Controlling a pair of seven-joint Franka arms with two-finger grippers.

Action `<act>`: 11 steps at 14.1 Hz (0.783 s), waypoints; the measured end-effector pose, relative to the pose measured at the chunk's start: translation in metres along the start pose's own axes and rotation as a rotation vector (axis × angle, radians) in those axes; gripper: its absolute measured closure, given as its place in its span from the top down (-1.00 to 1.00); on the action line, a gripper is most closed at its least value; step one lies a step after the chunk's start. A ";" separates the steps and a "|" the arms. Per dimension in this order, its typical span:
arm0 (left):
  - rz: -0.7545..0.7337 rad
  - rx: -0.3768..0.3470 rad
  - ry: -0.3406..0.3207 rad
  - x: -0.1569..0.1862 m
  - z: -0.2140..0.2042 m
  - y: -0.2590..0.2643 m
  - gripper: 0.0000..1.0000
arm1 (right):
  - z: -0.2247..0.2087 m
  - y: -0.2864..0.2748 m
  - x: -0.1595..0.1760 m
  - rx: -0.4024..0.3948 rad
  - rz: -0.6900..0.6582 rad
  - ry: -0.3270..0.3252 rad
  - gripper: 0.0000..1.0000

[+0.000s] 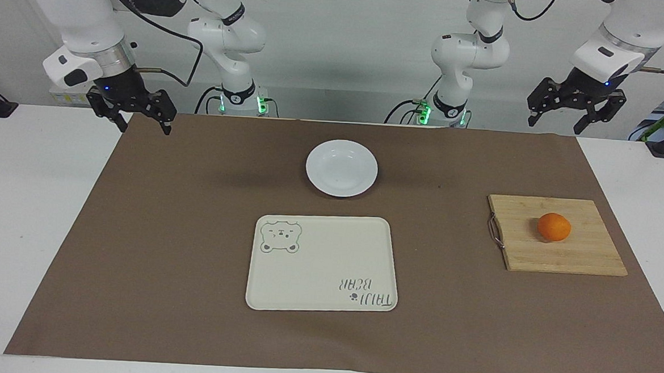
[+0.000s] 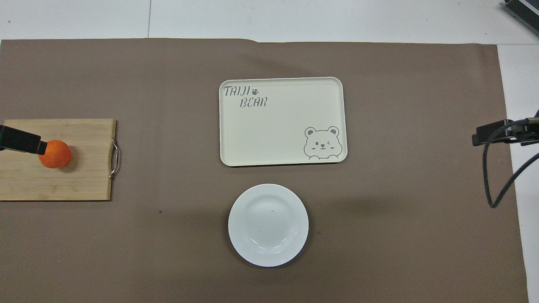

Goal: Place orange and plate with both arms

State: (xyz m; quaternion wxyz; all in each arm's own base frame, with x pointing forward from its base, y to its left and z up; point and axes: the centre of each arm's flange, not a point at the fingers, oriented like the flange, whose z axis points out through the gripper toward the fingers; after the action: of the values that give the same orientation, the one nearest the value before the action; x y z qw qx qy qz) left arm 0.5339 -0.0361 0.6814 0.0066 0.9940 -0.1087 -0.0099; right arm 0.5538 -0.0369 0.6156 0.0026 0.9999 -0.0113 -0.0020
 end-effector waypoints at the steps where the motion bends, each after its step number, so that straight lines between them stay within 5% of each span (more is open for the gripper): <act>1: -0.001 0.006 -0.001 0.000 0.000 -0.001 1.00 | 0.000 0.000 0.000 0.000 0.000 0.000 1.00; 11: 0.004 0.015 -0.004 0.000 0.000 0.002 1.00 | 0.000 0.000 0.000 0.000 0.000 0.000 1.00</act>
State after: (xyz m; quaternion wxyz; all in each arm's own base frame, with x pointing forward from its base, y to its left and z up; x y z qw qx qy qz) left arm 0.5336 -0.0381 0.6813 -0.0010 0.9938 -0.1109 -0.0109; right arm 0.5538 -0.0369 0.6156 0.0026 0.9999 -0.0113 -0.0020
